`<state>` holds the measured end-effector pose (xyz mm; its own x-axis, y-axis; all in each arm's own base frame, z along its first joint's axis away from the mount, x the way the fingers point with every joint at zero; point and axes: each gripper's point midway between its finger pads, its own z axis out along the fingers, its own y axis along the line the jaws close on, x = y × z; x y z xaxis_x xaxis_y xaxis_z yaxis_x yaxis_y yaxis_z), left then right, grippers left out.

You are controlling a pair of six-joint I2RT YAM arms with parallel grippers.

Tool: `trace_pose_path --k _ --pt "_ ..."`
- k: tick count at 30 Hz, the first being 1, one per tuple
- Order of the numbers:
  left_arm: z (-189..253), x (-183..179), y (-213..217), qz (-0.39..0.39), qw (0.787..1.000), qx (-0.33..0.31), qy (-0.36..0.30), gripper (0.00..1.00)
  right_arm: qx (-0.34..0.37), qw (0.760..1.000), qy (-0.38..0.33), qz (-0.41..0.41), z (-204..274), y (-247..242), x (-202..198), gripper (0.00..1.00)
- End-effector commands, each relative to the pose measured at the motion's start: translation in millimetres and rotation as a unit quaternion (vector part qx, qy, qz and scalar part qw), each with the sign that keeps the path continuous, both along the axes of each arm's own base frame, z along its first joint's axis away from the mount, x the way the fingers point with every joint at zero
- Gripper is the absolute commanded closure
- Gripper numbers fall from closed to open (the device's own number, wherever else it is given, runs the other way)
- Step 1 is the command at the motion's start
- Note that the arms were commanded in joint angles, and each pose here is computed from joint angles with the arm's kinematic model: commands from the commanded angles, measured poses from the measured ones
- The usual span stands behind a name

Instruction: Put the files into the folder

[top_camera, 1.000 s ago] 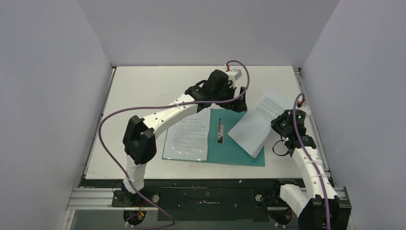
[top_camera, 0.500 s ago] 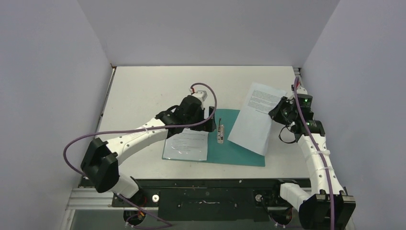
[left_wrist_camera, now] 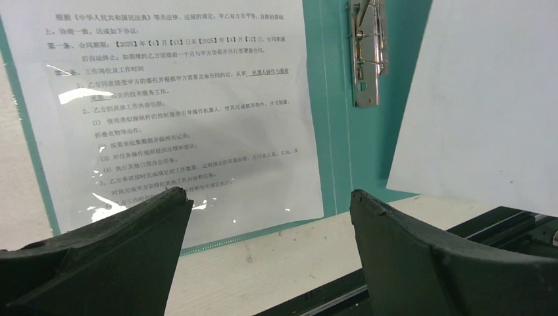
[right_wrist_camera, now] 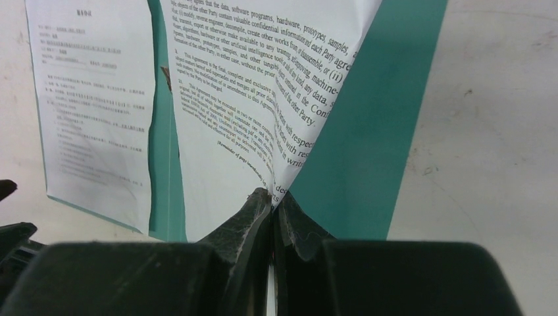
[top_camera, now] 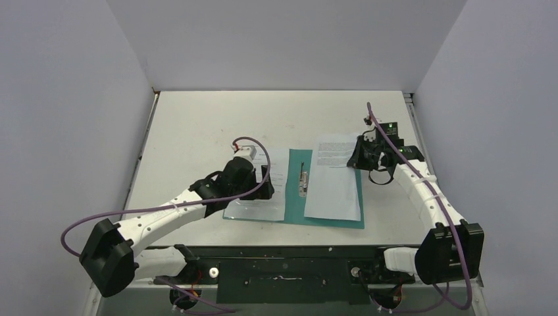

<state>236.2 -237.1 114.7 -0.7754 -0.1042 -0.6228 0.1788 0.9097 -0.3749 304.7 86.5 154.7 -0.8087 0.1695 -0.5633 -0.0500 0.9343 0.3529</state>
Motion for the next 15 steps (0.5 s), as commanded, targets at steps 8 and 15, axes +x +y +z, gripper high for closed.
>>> trace_pose_path --k 8,15 --pt "30.2 -5.6 19.8 0.022 0.997 -0.045 -0.057 0.07 -0.016 1.0 0.012 0.007 -28.5 6.8 14.2 0.95" --pt "33.1 -5.2 19.6 0.017 0.997 -0.044 -0.064 0.07 -0.015 1.0 0.026 0.009 -42.7 8.1 17.2 0.95"
